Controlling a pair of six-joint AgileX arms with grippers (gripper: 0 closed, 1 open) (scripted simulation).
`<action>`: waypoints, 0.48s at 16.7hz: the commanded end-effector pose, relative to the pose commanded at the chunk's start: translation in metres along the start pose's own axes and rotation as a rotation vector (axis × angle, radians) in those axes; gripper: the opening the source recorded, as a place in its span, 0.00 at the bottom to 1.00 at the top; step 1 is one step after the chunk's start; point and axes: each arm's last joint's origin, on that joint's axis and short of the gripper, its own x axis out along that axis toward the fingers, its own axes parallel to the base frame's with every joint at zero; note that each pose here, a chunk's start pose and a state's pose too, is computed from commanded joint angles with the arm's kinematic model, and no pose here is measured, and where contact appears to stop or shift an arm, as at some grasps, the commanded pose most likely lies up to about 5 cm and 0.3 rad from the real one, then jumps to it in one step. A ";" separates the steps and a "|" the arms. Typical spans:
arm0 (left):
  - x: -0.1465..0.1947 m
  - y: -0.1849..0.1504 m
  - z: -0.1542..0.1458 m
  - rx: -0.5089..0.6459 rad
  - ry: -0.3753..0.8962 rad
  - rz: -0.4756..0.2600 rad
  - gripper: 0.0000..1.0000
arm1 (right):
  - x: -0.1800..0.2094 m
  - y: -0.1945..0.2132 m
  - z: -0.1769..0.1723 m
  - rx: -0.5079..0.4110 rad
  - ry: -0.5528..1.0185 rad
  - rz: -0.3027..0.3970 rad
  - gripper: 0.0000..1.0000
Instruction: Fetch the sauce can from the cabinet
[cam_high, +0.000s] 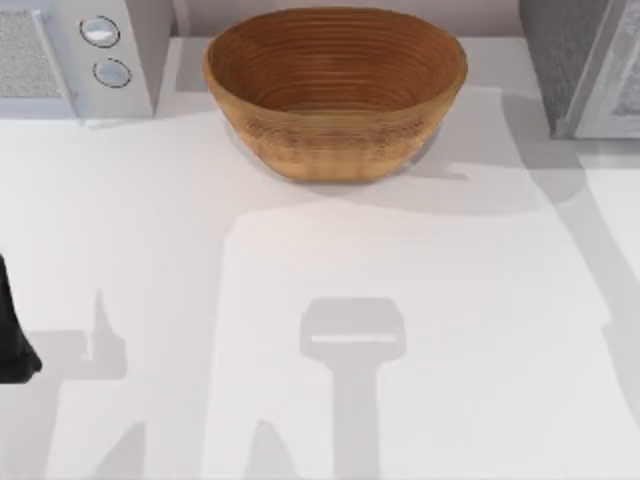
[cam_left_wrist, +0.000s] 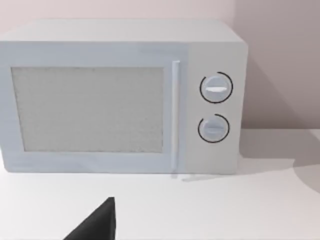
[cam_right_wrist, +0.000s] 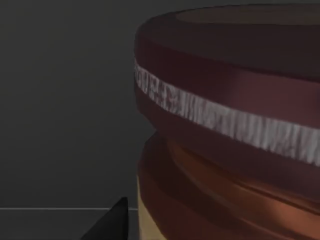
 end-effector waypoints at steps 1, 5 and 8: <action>0.000 0.000 0.000 0.000 0.000 0.000 1.00 | 0.000 0.000 0.000 0.000 0.000 0.000 0.70; 0.000 0.000 0.000 0.000 0.000 0.000 1.00 | 0.000 0.000 0.000 0.000 0.000 0.000 0.40; 0.000 0.000 0.000 0.000 0.000 0.000 1.00 | 0.000 0.000 0.000 0.000 0.000 0.000 0.17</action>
